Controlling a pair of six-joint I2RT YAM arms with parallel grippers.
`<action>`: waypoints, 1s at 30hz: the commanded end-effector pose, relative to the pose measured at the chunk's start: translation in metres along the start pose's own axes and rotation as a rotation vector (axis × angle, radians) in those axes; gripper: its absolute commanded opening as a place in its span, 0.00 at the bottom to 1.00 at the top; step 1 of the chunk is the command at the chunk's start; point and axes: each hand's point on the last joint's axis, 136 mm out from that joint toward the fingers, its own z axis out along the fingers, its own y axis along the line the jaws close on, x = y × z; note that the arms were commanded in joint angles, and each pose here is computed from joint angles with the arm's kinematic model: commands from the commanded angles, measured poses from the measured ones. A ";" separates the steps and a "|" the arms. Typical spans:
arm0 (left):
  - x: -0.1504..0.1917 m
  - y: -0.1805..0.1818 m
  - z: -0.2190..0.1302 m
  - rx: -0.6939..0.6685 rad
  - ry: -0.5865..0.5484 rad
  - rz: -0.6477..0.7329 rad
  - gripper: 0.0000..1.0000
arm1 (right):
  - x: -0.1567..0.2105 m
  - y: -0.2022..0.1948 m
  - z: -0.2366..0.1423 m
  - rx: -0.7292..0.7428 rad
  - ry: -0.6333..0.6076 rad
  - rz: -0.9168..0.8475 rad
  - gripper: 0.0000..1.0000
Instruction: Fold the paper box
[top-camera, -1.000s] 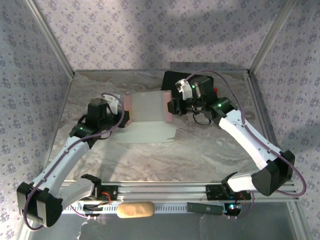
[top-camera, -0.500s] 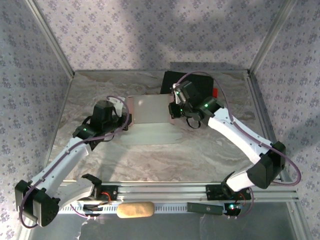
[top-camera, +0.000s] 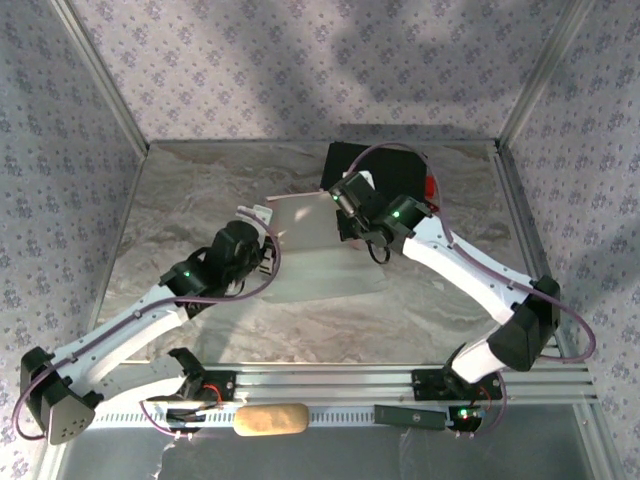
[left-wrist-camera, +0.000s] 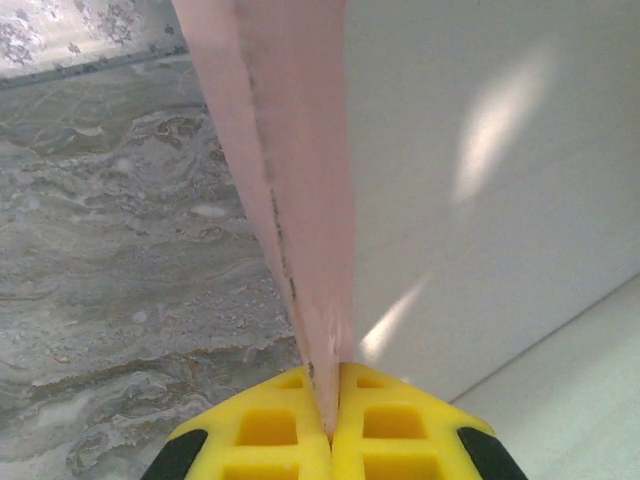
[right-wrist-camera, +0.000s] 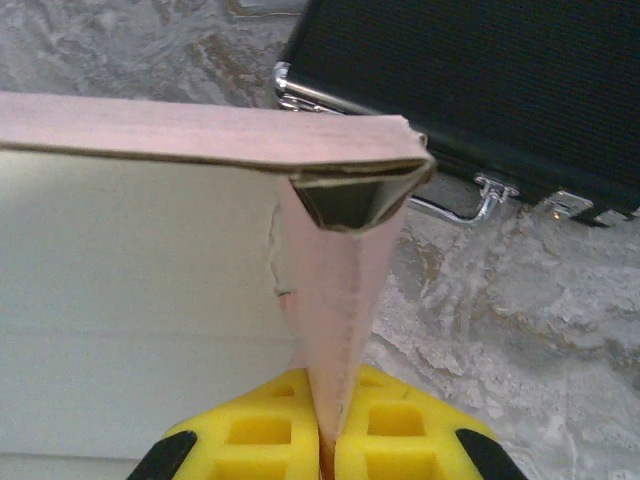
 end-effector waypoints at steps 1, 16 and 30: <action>-0.031 -0.027 -0.008 0.063 -0.119 0.017 0.00 | -0.002 0.003 0.003 0.052 -0.019 0.027 0.00; -0.030 -0.033 -0.010 0.112 -0.129 -0.015 0.00 | -0.001 0.022 0.004 -0.234 -0.025 0.055 0.23; -0.035 -0.030 -0.013 0.137 -0.132 -0.056 0.00 | -0.006 0.010 0.008 -0.299 -0.043 0.104 0.38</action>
